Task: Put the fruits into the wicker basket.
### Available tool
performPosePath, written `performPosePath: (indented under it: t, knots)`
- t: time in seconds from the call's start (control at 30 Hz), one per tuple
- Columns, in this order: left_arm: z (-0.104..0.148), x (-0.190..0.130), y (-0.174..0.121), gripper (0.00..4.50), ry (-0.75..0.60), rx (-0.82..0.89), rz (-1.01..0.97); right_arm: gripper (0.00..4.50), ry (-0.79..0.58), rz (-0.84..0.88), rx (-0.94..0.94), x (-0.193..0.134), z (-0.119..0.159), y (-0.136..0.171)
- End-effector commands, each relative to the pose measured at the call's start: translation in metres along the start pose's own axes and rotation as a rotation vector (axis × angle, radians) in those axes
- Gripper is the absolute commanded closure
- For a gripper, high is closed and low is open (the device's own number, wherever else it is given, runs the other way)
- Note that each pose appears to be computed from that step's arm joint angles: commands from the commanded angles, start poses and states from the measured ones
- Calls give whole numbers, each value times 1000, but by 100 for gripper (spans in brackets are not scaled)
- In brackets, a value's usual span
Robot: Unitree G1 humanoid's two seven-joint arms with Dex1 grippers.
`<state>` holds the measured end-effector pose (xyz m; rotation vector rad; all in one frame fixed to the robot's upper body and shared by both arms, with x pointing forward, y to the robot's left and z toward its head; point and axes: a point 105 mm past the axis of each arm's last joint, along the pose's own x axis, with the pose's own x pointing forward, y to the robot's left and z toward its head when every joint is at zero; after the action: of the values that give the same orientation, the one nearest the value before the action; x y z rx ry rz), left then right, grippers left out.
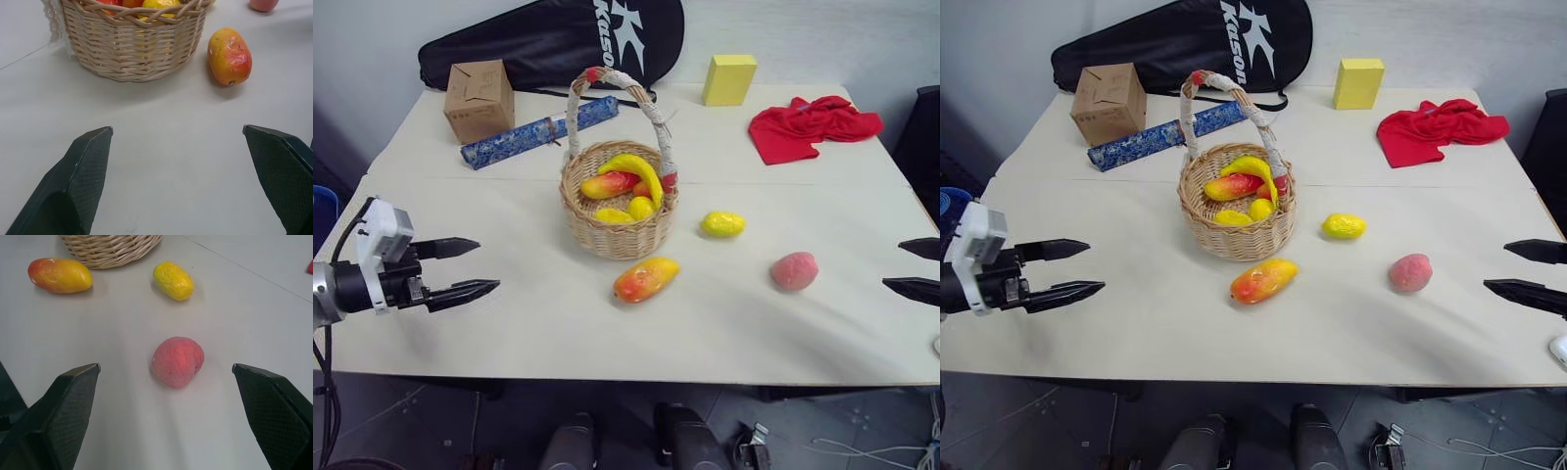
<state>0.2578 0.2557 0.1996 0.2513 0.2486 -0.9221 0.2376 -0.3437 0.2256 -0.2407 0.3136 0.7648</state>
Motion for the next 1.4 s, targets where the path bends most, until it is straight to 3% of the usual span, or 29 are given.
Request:
performPosePath:
  t: [0.03,0.53,0.7,0.87,0.97,1.17,1.4]
  knots:
    - [3,-2,2,0,8,46,11,3,-41,-8,-32,-4,11,0]
    - [12,11,7,0,-29,84,21,3,-46,-29,-47,-4,11,0]
    - [18,23,-5,0,-50,82,-27,3,-75,-2,-67,6,21,7]
    - [16,57,-39,0,-61,92,-157,3,-137,164,-37,30,38,41]
    - [15,90,-46,0,-82,90,-145,3,-117,278,-102,54,42,70]
    - [3,142,-66,0,-67,96,-130,3,-225,484,-147,89,69,136]
    - [-10,185,-71,0,-26,72,-116,3,-222,510,-153,96,73,154]
